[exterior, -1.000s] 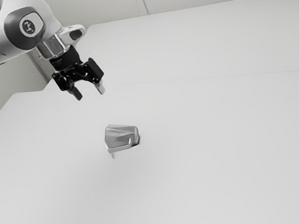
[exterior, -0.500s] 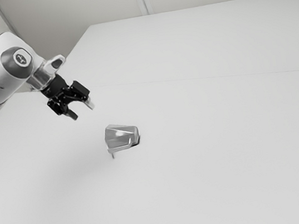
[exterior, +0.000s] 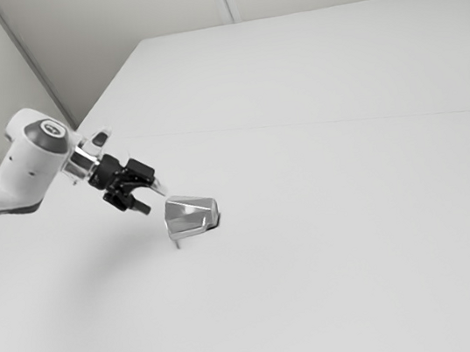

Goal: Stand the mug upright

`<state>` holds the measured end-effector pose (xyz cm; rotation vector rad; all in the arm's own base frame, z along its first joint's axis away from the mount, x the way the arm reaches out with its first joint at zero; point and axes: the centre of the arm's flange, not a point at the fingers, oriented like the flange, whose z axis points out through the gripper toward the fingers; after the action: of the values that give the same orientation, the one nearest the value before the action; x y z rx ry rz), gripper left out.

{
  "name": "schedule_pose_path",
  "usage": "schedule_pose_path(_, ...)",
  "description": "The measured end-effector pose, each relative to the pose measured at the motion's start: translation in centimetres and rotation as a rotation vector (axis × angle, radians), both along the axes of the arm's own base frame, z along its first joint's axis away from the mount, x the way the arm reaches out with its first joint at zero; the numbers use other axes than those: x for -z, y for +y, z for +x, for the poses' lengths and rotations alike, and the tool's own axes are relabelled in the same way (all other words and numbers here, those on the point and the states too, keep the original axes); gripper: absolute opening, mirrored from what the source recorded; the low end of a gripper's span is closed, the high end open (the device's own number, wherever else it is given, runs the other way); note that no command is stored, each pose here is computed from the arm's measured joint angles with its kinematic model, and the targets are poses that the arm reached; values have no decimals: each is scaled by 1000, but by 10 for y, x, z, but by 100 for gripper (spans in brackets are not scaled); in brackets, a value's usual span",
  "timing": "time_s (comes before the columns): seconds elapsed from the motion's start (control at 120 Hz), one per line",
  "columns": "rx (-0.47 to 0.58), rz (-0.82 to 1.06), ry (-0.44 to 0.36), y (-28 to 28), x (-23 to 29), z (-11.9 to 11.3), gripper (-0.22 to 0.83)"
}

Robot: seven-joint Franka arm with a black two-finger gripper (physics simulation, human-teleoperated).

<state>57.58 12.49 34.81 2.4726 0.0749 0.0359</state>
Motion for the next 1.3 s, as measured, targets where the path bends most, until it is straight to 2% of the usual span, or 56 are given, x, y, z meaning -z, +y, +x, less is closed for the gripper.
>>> schedule_pose_path(0.333,13,-95,-80,14,31,10,62)
schedule_pose_path(0.792,26,-279,-113,2,73,14,60)
schedule_pose_path(0.858,27,-312,-107,4,78,11,53)
schedule_pose_path(1.058,47,-377,-109,2,84,7,22)
schedule_pose_path(1.3,57,-416,-135,-3,81,9,-3)
